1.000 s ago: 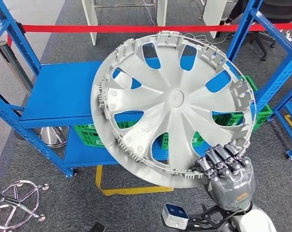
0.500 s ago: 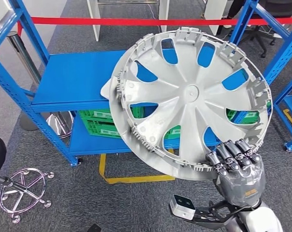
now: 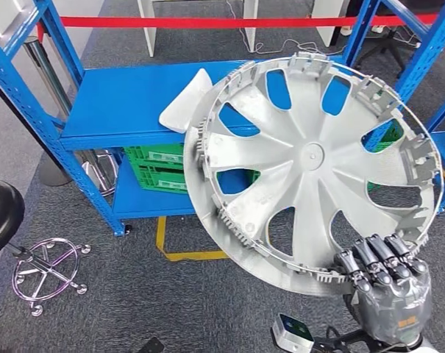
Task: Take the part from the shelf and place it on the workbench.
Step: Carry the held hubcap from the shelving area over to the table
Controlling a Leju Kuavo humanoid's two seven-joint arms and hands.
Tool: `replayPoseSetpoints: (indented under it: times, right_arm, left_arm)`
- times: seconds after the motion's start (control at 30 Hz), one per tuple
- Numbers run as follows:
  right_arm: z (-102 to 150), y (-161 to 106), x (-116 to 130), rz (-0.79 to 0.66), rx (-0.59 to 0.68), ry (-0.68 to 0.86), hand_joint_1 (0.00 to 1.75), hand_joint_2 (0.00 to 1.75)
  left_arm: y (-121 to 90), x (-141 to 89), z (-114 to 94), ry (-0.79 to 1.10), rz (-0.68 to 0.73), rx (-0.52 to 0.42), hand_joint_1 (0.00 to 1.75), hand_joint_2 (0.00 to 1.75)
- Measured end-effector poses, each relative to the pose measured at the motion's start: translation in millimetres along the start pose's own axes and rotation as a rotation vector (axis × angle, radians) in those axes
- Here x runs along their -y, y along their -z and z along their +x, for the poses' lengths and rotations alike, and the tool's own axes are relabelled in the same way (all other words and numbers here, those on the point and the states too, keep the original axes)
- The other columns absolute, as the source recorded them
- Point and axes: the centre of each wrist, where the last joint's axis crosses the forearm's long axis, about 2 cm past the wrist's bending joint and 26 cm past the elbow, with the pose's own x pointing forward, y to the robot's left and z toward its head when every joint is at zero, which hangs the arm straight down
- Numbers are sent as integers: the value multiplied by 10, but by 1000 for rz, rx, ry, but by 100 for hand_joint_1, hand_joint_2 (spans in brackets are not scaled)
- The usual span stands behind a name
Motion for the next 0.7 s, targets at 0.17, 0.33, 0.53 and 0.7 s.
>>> replayPoseSetpoints:
  times: [0.17, 0.33, 0.53, 0.7]
  right_arm:
    - [-6, -2, 36, -3, -19, -9, 175, 175]
    - [-39, 85, 7, -39, -42, -21, 175, 175]
    - [-67, 157, -15, -70, -61, -30, 175, 175]
    - [-79, 161, -18, -72, -55, -32, 175, 175]
  left_arm:
    - [9, -43, 9, 2, 18, -5, 0, 175]
    - [-9, -45, -70, -69, 46, 1, 0, 175]
    - [-39, 22, -149, -135, 50, 4, 0, 175]
    - [-41, 56, -130, -155, 50, 4, 0, 175]
